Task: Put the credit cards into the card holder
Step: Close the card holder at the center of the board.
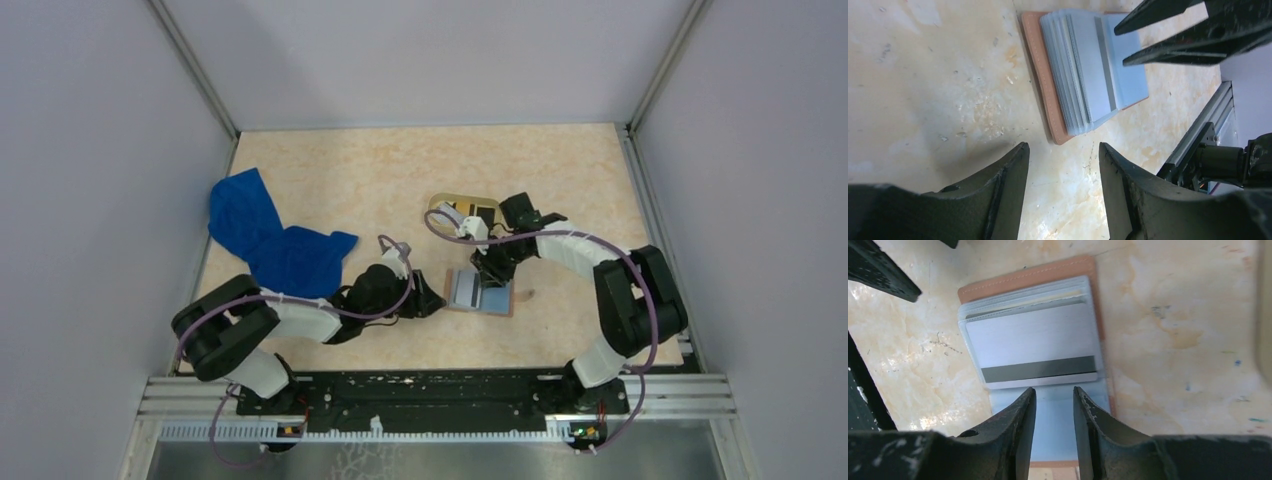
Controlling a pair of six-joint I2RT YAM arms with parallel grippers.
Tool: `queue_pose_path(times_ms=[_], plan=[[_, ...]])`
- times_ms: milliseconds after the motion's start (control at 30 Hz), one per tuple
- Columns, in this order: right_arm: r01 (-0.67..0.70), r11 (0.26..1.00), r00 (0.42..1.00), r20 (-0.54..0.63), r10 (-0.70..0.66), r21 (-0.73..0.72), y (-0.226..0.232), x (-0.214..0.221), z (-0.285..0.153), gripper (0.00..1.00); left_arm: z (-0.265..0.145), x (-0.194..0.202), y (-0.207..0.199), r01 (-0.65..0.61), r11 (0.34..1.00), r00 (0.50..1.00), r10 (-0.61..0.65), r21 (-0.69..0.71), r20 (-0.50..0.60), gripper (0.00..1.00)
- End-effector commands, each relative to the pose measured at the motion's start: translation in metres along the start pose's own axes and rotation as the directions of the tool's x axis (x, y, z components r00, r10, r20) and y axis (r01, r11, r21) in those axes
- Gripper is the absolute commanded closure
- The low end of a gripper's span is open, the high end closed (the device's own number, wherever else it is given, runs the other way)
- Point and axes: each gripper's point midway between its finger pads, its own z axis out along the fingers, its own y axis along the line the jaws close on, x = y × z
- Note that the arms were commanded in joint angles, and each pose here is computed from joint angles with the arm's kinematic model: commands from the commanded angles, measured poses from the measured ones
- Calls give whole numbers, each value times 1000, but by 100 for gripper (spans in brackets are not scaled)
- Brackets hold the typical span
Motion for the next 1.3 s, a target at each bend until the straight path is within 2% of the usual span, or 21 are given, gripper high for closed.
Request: queue_pose_path(times_ms=[0,67,200,267,400,500,600,700,800,933,1033,1267], plan=[[13,997,988,155,-23,70,-18,-40,-47,66,-16,-28,-2,-105,994,988,107,-30,108,39],[17,999,962,271,-29,45,-11,-58,-66,64,-22,-44,-3,-155,986,975,163,-59,149,37],[18,1000,903,430,-24,16,-4,-94,-88,56,-31,-82,-6,-219,972,942,233,-84,241,27],[2,1000,879,477,4,-13,-3,-111,-95,54,-34,-100,-8,-221,974,935,226,-51,272,24],[-52,995,862,500,88,-85,-9,-130,-102,54,-37,-130,-6,-191,981,927,189,-24,325,19],[-133,984,869,463,172,-117,-16,-123,-102,53,-32,-129,-7,-131,991,948,123,9,292,19],[-180,981,912,362,195,-75,-19,-86,-89,53,-25,-104,-11,-18,998,985,7,66,171,23],[-120,990,955,263,134,-67,-6,-48,-68,55,-20,-76,-12,75,995,995,-79,70,68,29],[-98,994,984,144,103,-43,1,-23,-47,58,-14,-55,-13,88,996,995,-87,-12,48,28],[-190,973,972,117,205,-133,8,-22,-34,63,-3,-37,-22,75,996,997,-74,-51,22,27],[-290,936,951,52,305,-199,11,-15,-25,66,7,-37,-14,81,991,997,-79,-110,18,26],[-381,893,916,32,400,-241,13,-8,-13,62,15,-30,-1,110,977,994,-111,-183,4,24]])
